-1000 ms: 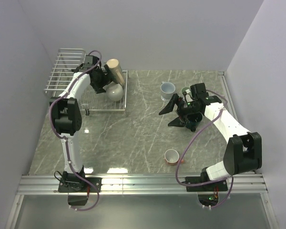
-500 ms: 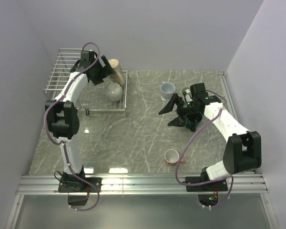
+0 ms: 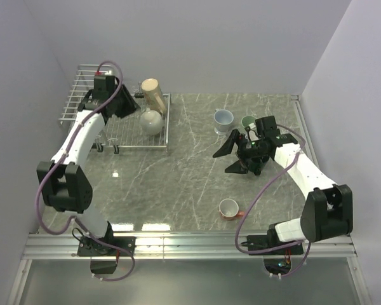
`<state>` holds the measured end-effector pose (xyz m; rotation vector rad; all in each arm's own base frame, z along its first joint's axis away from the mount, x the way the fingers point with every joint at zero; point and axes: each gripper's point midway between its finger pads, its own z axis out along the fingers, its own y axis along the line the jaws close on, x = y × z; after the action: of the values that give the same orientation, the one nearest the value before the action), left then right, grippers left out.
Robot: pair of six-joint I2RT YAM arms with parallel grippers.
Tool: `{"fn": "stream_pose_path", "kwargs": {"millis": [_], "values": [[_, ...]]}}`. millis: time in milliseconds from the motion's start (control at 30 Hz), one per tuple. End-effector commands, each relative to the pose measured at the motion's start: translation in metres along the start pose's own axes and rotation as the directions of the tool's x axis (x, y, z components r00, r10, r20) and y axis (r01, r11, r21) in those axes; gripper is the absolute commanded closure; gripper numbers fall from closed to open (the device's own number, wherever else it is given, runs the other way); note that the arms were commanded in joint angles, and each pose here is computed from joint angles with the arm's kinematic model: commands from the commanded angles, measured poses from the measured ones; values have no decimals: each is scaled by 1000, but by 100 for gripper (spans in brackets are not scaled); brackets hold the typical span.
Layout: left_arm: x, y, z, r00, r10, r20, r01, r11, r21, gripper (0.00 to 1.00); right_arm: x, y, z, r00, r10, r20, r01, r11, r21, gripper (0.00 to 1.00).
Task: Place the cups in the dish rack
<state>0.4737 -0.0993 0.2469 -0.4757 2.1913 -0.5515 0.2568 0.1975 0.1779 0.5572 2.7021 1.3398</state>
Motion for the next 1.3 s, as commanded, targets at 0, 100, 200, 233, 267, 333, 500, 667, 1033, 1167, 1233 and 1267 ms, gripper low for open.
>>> {"fn": "stream_pose_path", "kwargs": {"millis": [0, 100, 200, 233, 267, 333, 500, 667, 1033, 1167, 1233, 1267], "values": [[39, 31, -12, 996, 60, -61, -65, 994, -88, 61, 7, 3, -4, 999, -36, 9, 36, 999, -31, 9], [57, 39, -12, 993, 81, -84, -90, 990, -108, 64, 11, 1, -5, 999, -45, 7, 46, 999, -27, 9], [77, 52, -1, 990, 86, -112, -102, 984, -145, 63, 12, -1, -5, 999, -47, 7, 47, 999, -25, 9], [83, 55, 4, 989, 84, -120, -103, 982, -158, 63, 13, -1, -5, 999, -47, 5, 47, 999, -24, 9], [87, 58, 9, 988, 80, -128, -101, 981, -168, 63, 12, -2, -5, 999, -47, 7, 47, 999, -25, 9], [99, 63, 25, 983, 80, -163, -111, 976, -187, 62, 13, -3, -5, 999, -47, 5, 47, 999, -22, 9], [106, 75, 57, 979, 75, -189, -123, 958, -260, 65, 17, -9, -6, 999, -45, 2, 45, 999, 1, 9], [99, 77, 74, 980, 79, -183, -130, 950, -285, 65, 15, -13, -6, 999, -47, 5, 47, 999, 19, 9], [91, 65, 101, 974, 102, -202, -152, 957, -246, 65, 2, -9, 1, 1000, -22, 2, 22, 1000, 21, 10], [96, 62, 109, 970, 99, -223, -150, 963, -225, 63, -1, -8, 3, 1000, -19, 3, 19, 1000, 18, 10], [95, 57, 111, 970, 101, -222, -148, 966, -210, 60, -2, -9, 4, 1000, -14, 1, 14, 1000, 21, 10], [98, 55, 113, 968, 96, -233, -144, 970, -197, 58, -3, -9, 5, 1000, -18, 4, 17, 1000, 19, 10]]}}
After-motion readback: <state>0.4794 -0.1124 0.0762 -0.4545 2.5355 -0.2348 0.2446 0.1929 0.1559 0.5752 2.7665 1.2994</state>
